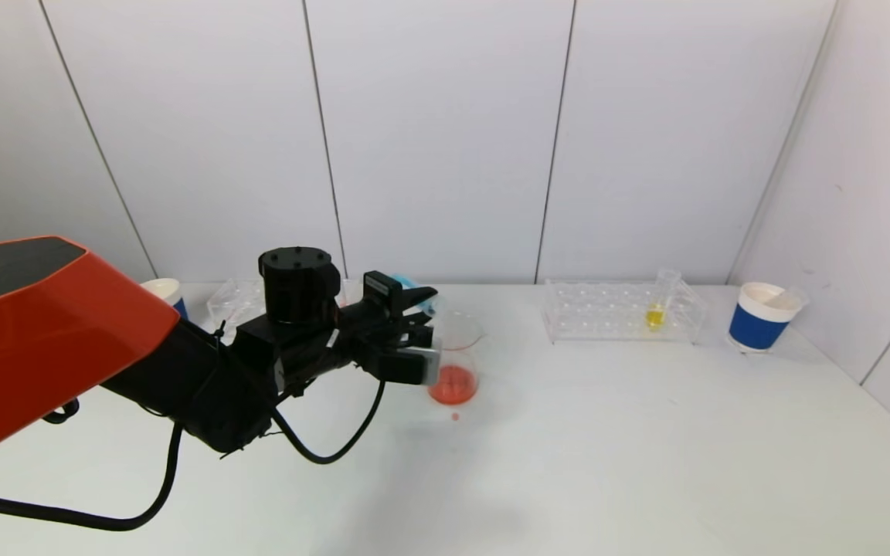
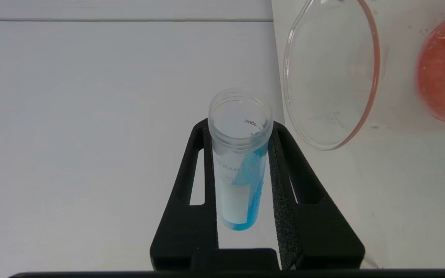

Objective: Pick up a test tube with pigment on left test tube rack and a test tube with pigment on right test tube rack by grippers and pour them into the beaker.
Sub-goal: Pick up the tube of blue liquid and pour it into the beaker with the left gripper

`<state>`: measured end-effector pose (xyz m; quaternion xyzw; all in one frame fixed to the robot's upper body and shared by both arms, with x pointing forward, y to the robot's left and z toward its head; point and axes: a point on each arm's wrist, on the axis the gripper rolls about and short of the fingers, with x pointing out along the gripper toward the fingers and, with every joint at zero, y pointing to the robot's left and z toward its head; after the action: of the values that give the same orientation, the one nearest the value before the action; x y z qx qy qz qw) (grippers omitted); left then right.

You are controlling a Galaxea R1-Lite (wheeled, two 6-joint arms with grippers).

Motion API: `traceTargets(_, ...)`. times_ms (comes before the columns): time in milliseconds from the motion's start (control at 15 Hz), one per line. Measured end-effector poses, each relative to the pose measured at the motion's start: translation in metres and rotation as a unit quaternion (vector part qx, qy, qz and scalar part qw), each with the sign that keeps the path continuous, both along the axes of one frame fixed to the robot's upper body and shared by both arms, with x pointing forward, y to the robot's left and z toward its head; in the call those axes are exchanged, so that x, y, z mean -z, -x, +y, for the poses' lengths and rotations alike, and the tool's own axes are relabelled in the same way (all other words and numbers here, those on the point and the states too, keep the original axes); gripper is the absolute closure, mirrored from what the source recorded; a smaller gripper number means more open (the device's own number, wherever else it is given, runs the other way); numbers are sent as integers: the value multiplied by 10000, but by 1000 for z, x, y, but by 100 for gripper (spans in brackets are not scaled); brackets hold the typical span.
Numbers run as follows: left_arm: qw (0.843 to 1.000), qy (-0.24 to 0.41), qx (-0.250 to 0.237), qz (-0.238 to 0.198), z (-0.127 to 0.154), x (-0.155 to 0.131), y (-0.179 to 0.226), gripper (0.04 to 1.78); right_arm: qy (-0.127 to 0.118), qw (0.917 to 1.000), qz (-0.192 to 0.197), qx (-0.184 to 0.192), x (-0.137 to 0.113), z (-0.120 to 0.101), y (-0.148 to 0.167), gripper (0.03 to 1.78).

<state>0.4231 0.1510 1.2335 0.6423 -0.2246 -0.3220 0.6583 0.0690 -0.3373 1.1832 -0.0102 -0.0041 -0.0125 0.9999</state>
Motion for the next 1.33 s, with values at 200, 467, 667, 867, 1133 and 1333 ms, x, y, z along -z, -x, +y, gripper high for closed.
traceTargets(200, 9999, -133, 47, -87, -1, 0, 0, 139, 2, 10000, 0, 0, 0, 0, 0, 4)
traceTargets(467, 9995, -260, 78, -188, -2, 0, 1, 139, 0, 10000, 0, -4, 0, 0, 0, 4)
traceTargets(667, 9992, -329, 87, -218, -1, 0, 1, 139, 0, 10000, 0, 0, 0, 0, 0, 4)
traceTargets(867, 9986, -414, 106, -309, -2, 0, 1, 139, 0, 10000, 0, 0, 0, 0, 0, 4)
traceTargets(1133, 9975, -552, 137, -426, -3, -1, 0, 139, 2, 10000, 0, 0, 0, 0, 0, 4)
traceTargets(1333, 9966, -638, 168, -491, -4, -1, 1, 139, 2, 10000, 0, 0, 0, 0, 0, 4)
